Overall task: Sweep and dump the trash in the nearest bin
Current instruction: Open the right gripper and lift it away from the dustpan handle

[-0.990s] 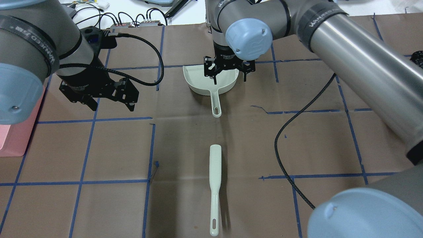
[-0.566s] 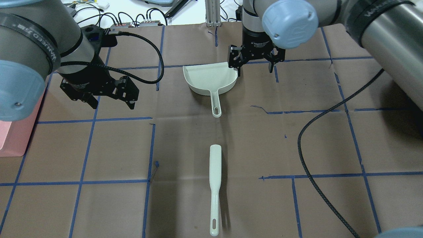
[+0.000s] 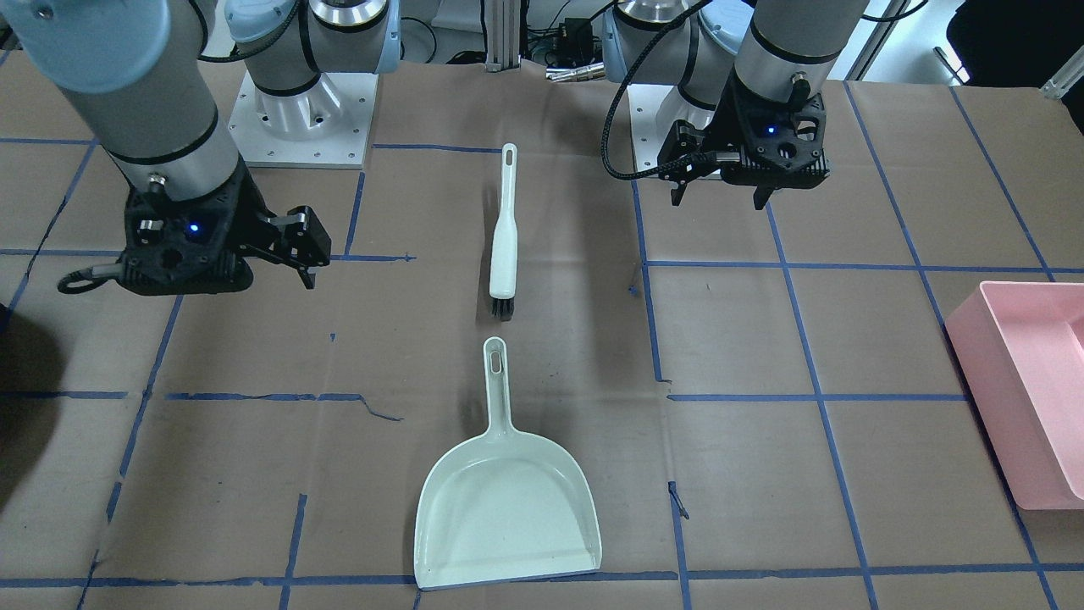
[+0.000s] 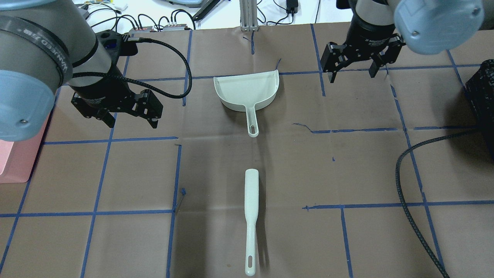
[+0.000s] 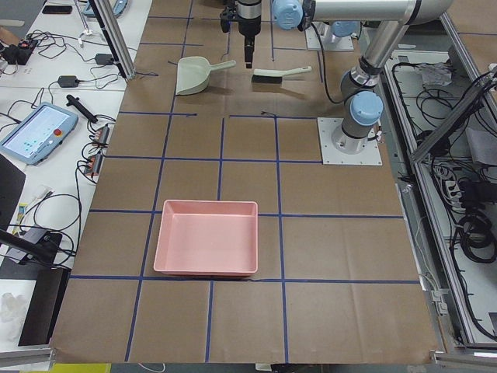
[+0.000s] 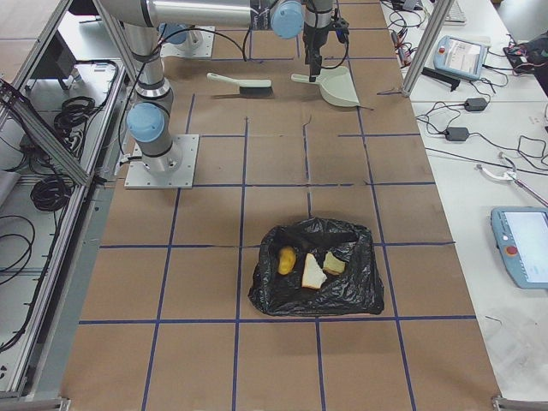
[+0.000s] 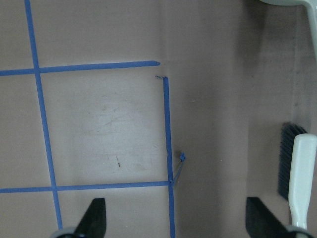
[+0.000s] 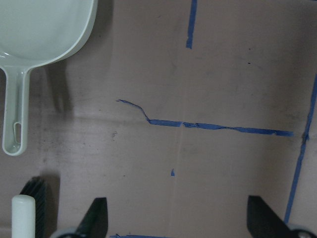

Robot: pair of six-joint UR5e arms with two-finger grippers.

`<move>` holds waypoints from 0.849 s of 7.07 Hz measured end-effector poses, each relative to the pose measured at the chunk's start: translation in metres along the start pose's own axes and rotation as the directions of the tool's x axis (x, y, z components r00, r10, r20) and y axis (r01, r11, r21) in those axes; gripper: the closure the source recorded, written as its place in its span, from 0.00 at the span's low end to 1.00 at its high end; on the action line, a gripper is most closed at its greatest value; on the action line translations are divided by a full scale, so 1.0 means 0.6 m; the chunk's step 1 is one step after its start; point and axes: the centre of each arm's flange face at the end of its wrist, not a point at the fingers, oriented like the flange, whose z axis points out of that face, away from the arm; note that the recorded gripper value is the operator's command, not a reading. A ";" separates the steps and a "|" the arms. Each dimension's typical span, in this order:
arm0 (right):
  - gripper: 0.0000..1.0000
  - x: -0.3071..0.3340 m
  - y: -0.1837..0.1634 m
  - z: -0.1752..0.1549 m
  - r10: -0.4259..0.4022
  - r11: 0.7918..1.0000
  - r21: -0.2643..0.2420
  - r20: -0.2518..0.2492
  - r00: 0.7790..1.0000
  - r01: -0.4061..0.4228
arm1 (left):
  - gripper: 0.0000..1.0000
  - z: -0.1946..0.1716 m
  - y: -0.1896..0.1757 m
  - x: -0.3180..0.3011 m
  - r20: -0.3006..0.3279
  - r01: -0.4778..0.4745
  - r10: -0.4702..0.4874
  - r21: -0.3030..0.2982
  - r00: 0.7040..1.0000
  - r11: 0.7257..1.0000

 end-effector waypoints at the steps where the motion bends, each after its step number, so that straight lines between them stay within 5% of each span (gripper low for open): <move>1: 0.00 0.007 0.026 -0.005 0.012 1.000 0.004 0.004 1.000 -0.012 | 0.01 0.000 0.000 0.000 0.000 0.000 0.000 0.000 1.000 1.000; 6: 0.00 0.016 0.095 -0.042 0.027 0.998 0.063 -0.002 1.000 -0.027 | 0.01 0.003 -0.002 0.000 -0.001 0.000 0.000 -0.003 1.000 1.000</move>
